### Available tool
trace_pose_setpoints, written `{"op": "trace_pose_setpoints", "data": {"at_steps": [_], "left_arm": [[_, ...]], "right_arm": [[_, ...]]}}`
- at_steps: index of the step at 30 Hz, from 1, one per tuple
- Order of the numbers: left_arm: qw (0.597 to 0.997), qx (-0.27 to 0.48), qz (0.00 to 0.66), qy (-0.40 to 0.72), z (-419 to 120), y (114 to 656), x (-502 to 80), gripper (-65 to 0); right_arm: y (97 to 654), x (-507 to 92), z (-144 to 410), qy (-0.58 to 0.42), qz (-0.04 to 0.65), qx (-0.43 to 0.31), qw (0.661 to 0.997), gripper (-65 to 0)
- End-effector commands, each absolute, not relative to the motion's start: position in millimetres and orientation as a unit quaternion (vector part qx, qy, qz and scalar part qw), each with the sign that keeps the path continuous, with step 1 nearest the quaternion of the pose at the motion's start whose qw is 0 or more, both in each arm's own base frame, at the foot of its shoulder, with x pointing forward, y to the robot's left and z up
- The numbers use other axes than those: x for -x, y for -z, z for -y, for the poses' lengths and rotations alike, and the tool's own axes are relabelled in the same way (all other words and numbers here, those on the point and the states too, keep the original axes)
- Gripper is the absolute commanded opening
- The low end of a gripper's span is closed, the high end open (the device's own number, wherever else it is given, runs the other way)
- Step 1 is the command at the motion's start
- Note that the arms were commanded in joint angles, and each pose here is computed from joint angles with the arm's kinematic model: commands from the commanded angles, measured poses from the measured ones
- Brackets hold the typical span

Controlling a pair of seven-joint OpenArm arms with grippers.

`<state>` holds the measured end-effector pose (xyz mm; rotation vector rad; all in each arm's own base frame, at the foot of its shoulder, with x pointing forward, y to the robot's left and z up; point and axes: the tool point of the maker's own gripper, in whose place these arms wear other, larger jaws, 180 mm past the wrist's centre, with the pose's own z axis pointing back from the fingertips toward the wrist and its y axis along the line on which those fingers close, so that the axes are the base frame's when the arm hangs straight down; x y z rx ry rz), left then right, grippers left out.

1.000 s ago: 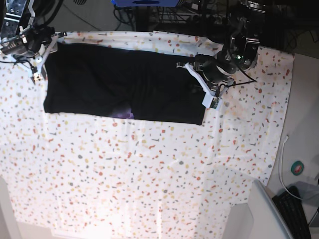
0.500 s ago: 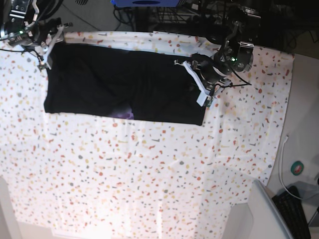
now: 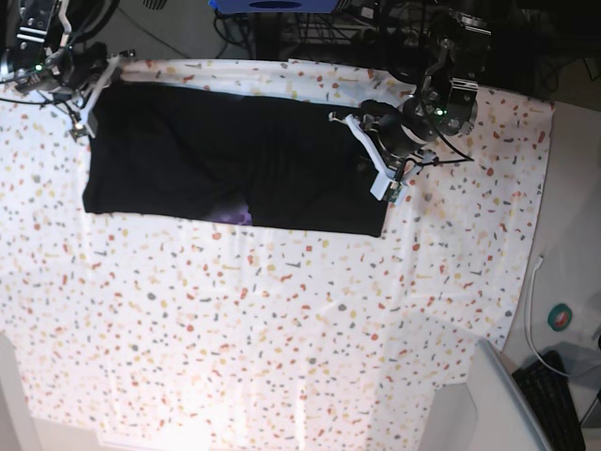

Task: Layout the t-shirt on the table in an organized manner, then fold the t-shirt properly
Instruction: 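Pat and straighten the strip's end with the left gripper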

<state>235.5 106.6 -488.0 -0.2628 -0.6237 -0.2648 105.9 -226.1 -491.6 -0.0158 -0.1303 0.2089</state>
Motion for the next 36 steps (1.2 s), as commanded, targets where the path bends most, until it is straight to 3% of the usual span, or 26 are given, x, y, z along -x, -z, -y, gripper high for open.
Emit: {"op": "trace_pose_setpoints", "data": {"at_steps": [1, 6, 9, 20, 25, 30, 36], "left_arm": [[0.937, 0.109, 0.304, 0.132, -115.9, 487.9, -237.8, -65.0], [0.937, 0.109, 0.304, 0.132, -116.6, 487.9, -237.8, -65.0], [0.937, 0.108, 0.303, 0.133, -117.2, 487.9, -237.8, -65.0], [0.941, 0.105, 0.295, 0.129, -121.1, 494.3, -236.6, -65.0], [0.941, 0.105, 0.295, 0.129, -121.3, 494.4, -237.5, -65.0], [0.94, 0.105, 0.298, 0.13, -121.2, 492.9, -240.1, -65.0], [0.938, 0.108, 0.302, 0.128, -119.7, 489.9, -242.2, -65.0]], "right_arm": [[490.9, -105.9, 232.3, -0.103, 0.065, 0.014, 0.992, -54.6], [492.3, -106.9, 242.4, -0.104, 0.059, 0.021, 0.993, -57.9], [492.1, -107.1, 243.2, -0.105, 0.059, 0.022, 0.992, -65.0], [490.4, -112.6, 246.3, -0.104, 0.063, 0.026, 0.992, -65.0], [488.8, -108.3, 265.5, -0.126, 0.032, 0.085, 0.988, -65.0], [479.6, -109.7, 292.7, -0.076, 0.031, 0.127, 0.989, -45.0], [450.7, -130.6, 301.0, -0.053, 0.09, 0.14, 0.985, -44.7]]}}
